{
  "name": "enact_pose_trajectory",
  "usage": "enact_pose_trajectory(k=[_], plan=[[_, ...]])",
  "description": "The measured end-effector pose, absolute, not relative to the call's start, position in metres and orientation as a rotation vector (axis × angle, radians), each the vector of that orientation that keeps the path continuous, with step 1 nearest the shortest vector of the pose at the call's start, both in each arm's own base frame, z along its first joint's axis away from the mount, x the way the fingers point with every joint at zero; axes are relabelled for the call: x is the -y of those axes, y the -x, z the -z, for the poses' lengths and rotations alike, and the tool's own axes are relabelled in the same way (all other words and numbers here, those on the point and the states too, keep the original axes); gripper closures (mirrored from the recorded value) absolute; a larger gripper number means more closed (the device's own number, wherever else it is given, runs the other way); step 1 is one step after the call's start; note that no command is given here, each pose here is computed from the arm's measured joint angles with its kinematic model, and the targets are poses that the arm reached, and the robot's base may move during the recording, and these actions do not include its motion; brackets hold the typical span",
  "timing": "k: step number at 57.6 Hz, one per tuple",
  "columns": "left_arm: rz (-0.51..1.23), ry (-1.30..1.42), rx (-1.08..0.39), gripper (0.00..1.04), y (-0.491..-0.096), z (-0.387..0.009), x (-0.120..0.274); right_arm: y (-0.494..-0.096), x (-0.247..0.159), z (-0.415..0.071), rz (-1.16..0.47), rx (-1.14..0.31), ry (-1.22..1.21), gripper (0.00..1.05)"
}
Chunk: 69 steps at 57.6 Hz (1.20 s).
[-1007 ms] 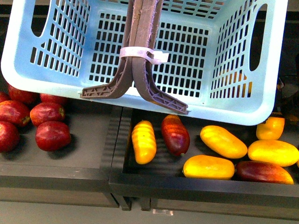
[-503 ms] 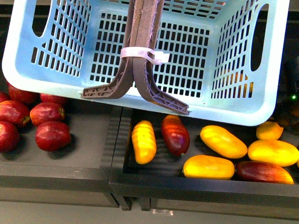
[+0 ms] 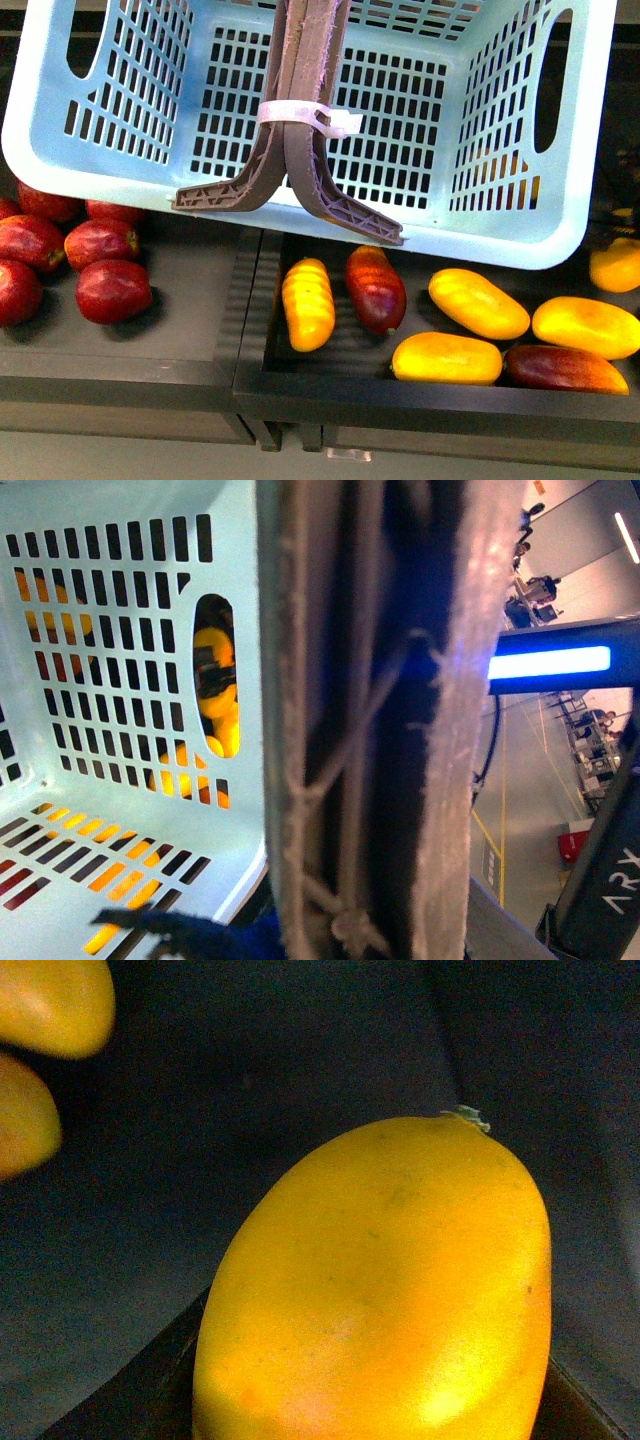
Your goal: Pick mango and avocado into basket
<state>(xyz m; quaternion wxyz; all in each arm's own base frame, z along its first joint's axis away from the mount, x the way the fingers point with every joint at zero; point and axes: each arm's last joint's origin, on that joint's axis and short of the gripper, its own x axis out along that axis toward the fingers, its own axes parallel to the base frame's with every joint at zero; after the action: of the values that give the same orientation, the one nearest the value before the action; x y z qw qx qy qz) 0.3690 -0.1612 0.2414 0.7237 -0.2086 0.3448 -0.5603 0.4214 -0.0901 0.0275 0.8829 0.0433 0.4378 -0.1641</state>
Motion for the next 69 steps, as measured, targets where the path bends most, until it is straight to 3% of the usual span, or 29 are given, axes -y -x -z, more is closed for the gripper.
enact_pose_trajectory(k=[14,26,38,48,63,69], plan=[[1.234,0.46,-0.761,0.9,-0.369,-0.241,0.161,-0.395,0.098,-0.126,0.293,-0.658,-0.189,0.39],[1.236,0.46,-0.761,0.9,-0.369,-0.241,0.161,-0.364,0.066,-0.217,0.04,-0.462,-0.36,0.39],[1.235,0.46,-0.761,0.9,-0.369,-0.241,0.161,-0.328,0.018,-0.279,-0.224,-0.359,-0.466,0.39],[1.234,0.46,-0.761,0.9,-0.369,-0.241,0.161,-0.304,-0.024,-0.291,-0.36,-0.364,-0.472,0.4],[1.235,0.46,-0.761,0.9,-0.369,-0.241,0.161,-0.291,-0.064,-0.264,-0.371,-0.462,-0.399,0.4],[1.236,0.46,-0.761,0.9,-0.369,-0.241,0.161,-0.289,-0.067,-0.261,-0.384,-0.459,-0.385,0.25]])
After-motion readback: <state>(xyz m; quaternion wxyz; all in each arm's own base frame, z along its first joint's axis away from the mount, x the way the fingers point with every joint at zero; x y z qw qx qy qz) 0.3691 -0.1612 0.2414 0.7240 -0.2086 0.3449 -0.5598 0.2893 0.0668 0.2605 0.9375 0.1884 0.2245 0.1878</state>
